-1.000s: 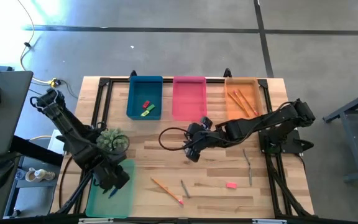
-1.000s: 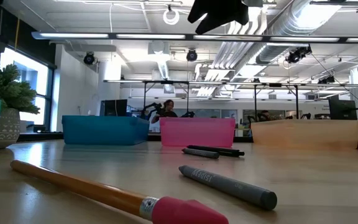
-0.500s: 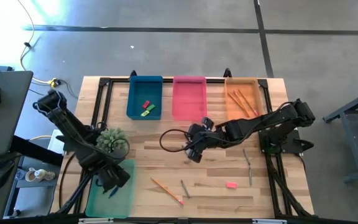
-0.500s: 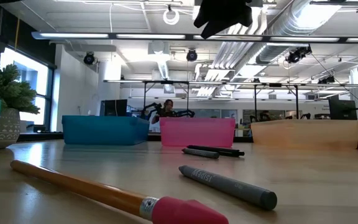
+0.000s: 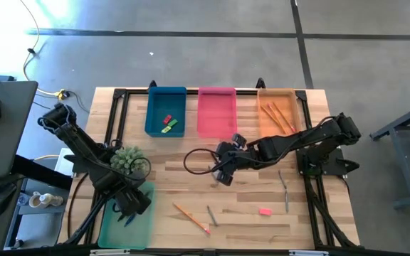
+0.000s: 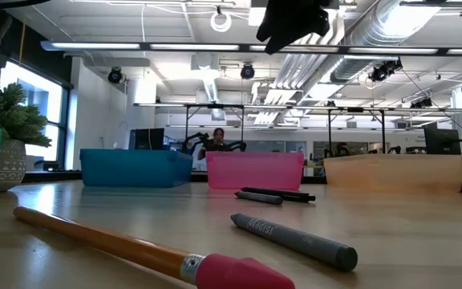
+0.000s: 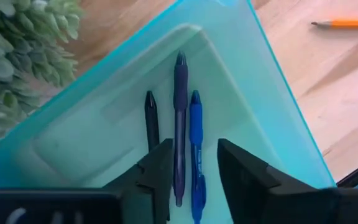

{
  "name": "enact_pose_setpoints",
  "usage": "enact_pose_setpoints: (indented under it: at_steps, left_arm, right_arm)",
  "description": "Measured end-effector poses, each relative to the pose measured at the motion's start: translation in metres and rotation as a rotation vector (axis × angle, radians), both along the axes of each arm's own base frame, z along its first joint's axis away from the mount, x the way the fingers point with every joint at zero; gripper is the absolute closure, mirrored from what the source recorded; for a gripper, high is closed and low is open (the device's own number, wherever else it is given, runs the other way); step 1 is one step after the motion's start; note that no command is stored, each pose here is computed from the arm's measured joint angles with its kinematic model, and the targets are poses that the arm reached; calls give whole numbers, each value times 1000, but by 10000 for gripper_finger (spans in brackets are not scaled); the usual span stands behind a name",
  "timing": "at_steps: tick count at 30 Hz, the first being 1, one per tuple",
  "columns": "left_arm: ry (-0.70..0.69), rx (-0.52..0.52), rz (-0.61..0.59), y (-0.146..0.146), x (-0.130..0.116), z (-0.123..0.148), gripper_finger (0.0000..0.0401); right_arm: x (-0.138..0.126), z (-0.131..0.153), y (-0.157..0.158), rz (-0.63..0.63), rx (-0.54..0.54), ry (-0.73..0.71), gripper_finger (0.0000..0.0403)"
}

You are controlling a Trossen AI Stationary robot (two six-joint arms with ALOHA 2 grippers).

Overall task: Sort crayons/erasers/pens/pencils in bins
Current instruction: Put the purple pen into the transparent blue bin, then put the top right gray crayon into the transparent red bin

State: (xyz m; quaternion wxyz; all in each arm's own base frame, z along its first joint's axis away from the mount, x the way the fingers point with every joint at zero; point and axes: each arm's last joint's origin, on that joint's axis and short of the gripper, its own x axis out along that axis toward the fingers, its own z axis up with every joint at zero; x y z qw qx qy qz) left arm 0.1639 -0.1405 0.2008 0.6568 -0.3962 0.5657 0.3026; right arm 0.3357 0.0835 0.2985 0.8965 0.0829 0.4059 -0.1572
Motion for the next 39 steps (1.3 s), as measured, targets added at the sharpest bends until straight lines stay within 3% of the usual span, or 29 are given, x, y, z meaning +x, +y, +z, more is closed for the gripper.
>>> enact_pose_setpoints:
  at_steps: [5,10,20,25,39]
  left_arm:
    - [21,-18,-5,0,-1,0,256]
    - [-12,-28,-42,-2,2,10,254]
    - [-278,154,-100,15,24,48,265]
    - [-344,296,-121,42,36,58,265]
    - [-559,465,-227,145,51,100,266]
  right_arm:
    - [-1,-1,0,0,-4,15,230]
    - [-1,-1,0,-9,3,13,230]
    - [-5,-5,-7,-73,99,75,230]
    - [-10,-9,-13,-97,85,150,230]
    - [-19,-15,-57,-249,67,308,230]
